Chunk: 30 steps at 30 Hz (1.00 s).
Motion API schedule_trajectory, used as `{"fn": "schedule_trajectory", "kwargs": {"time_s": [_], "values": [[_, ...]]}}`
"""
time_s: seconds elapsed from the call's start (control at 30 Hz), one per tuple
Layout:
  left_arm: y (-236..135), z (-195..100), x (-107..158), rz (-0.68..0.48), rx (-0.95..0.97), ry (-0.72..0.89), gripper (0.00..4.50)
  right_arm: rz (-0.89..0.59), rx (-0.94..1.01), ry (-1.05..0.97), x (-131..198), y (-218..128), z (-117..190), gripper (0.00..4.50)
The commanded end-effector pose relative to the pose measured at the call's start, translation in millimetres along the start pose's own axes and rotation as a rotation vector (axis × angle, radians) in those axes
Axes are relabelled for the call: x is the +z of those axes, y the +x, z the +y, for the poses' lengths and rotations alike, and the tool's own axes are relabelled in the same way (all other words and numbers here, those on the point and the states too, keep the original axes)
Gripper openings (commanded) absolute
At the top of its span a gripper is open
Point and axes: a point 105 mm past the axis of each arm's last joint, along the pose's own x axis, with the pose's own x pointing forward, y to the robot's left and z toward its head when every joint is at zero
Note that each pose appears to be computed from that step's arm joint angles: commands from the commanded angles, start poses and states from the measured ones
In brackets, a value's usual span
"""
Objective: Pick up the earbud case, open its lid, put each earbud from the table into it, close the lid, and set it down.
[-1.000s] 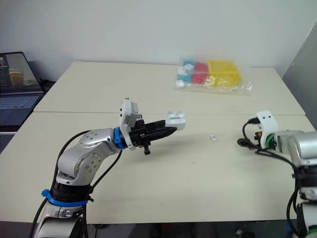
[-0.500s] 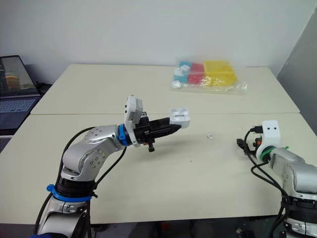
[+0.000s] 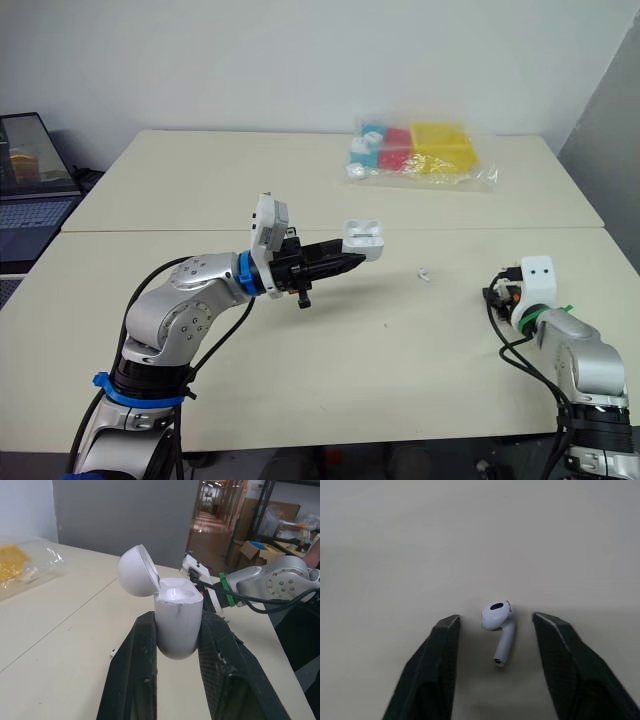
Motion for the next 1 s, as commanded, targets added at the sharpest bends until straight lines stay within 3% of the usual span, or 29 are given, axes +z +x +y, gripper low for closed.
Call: {"fn": "schedule_trajectory", "kwargs": {"time_s": [0.03, 0.1, 0.3, 0.47, 0.57, 0.7, 0.77, 1.0], "values": [[-1.6, -3.1, 11.2, -0.032, -0.007, 0.033, 0.75, -0.012, -0.006, -0.013, 0.9, 0.8, -0.7, 0.97], [-1.6, -3.1, 10.8, -0.031, -0.007, 0.032, 0.75, -0.015, -0.003, -0.019, 1.9, 1.7, -0.4, 0.40], [-2.1, -3.6, 10.0, -0.029, -0.009, 0.028, 0.75, -0.005, 0.079, -0.138, 12.1, -11.6, -2.3, 0.41], [-5.5, -6.4, 6.5, -0.019, -0.020, 0.015, 0.75, 0.056, 0.318, -0.306, 17.4, -42.6, 11.7, 0.41], [-6.4, -7.9, 5.5, -0.022, -0.025, 0.000, 0.75, 0.149, 0.524, -0.450, 2.4, -78.2, 16.0, 0.41], [-6.1, -10.8, 4.4, -0.020, -0.033, 0.002, 0.75, 0.371, 0.603, -0.691, -33.5, -103.0, -15.3, 0.41], [-6.2, -12.0, 3.8, -0.021, -0.032, -0.003, 0.75, 0.408, 0.577, -0.815, -33.4, -102.6, -29.6, 0.41], [-9.1, -17.2, -0.2, -0.016, -0.028, -0.018, 0.75, 0.544, 0.623, -0.899, -24.2, -103.8, -48.1, 0.41]]}}
